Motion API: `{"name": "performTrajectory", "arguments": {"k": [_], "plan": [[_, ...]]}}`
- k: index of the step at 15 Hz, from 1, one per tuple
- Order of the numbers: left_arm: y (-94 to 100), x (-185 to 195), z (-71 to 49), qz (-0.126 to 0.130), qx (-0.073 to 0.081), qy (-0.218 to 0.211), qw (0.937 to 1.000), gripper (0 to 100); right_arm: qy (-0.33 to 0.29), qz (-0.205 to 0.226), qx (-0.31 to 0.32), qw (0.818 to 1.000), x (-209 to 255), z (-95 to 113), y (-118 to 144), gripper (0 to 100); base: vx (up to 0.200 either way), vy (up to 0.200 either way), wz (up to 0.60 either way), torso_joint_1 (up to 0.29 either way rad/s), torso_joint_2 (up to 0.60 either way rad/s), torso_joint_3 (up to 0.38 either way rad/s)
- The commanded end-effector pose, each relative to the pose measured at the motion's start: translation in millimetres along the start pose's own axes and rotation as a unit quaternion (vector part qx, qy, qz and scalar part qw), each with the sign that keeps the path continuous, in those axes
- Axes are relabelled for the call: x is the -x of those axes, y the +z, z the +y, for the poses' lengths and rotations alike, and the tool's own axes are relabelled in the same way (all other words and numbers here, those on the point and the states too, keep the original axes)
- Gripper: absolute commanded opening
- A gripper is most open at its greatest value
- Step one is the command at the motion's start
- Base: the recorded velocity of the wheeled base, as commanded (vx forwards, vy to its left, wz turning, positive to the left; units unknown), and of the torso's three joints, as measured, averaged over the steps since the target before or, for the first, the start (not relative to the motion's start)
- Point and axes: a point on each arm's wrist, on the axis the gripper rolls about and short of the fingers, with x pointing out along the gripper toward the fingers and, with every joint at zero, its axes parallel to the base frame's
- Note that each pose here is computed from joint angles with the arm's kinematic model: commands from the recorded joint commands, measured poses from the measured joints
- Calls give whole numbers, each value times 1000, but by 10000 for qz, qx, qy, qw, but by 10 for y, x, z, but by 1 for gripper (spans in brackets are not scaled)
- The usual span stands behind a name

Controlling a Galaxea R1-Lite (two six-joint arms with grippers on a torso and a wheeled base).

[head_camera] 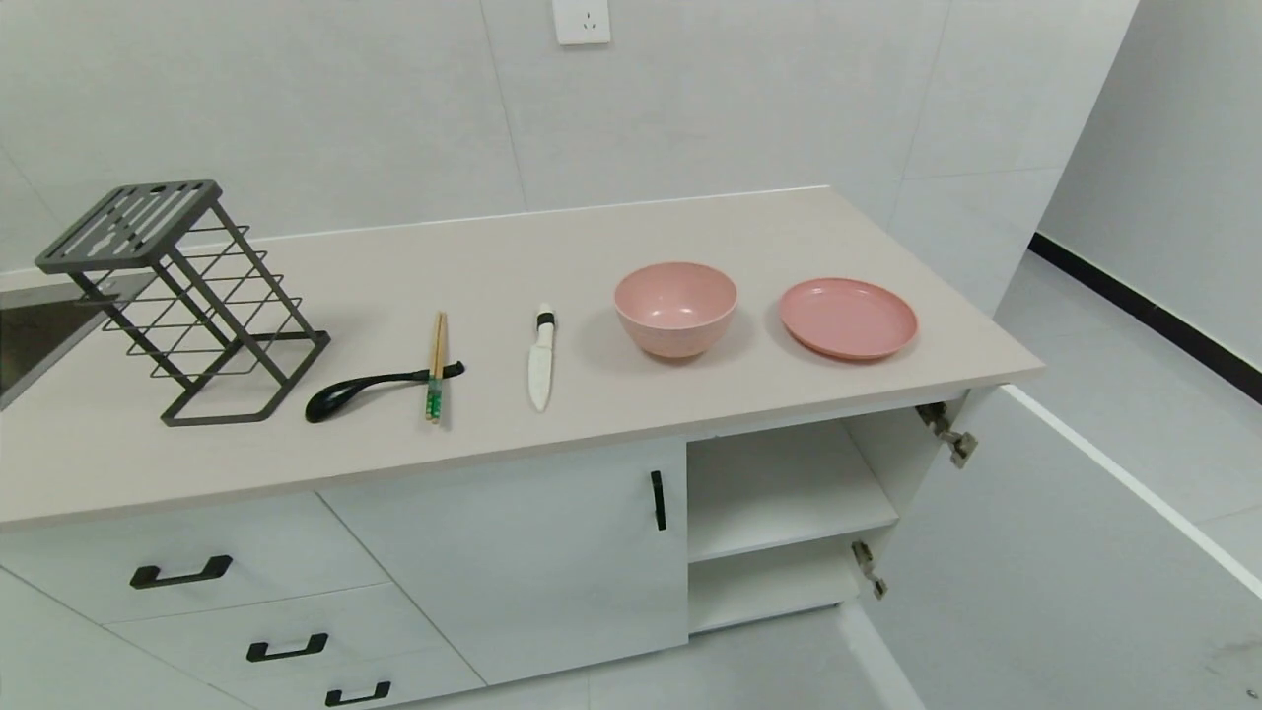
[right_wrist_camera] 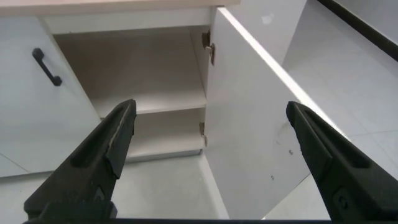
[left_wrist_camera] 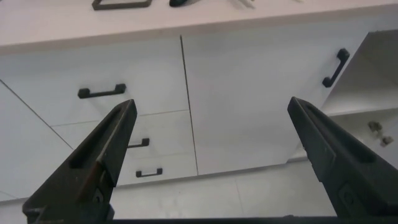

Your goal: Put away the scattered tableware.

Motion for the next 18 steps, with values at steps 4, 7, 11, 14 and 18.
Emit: {"name": "performTrajectory", "arguments": {"k": [4,7,11,14,18], "plan": [[0,-1,1,7,19,18,10000,100,2,7,-7,10000,-1,0,0,100,50,0,0,260,-548,-296],[0,-1,1,7,111,18,9999,100,2,7,-7,10000,-1,0,0,100,200,0,0,266,-580,-310],[0,-1,1,7,134,18,9999,100,2,7,-7,10000,-1,0,0,100,50,0,0,129,-264,-133],[0,-1,1,7,134,18,9999,100,2,7,-7,10000,-1,0,0,100,0,0,0,19,-14,-11],[0,-1,1,7,134,26,9999,100,2,7,-7,10000,-1,0,0,100,0,0,0,0,0,0]]}}
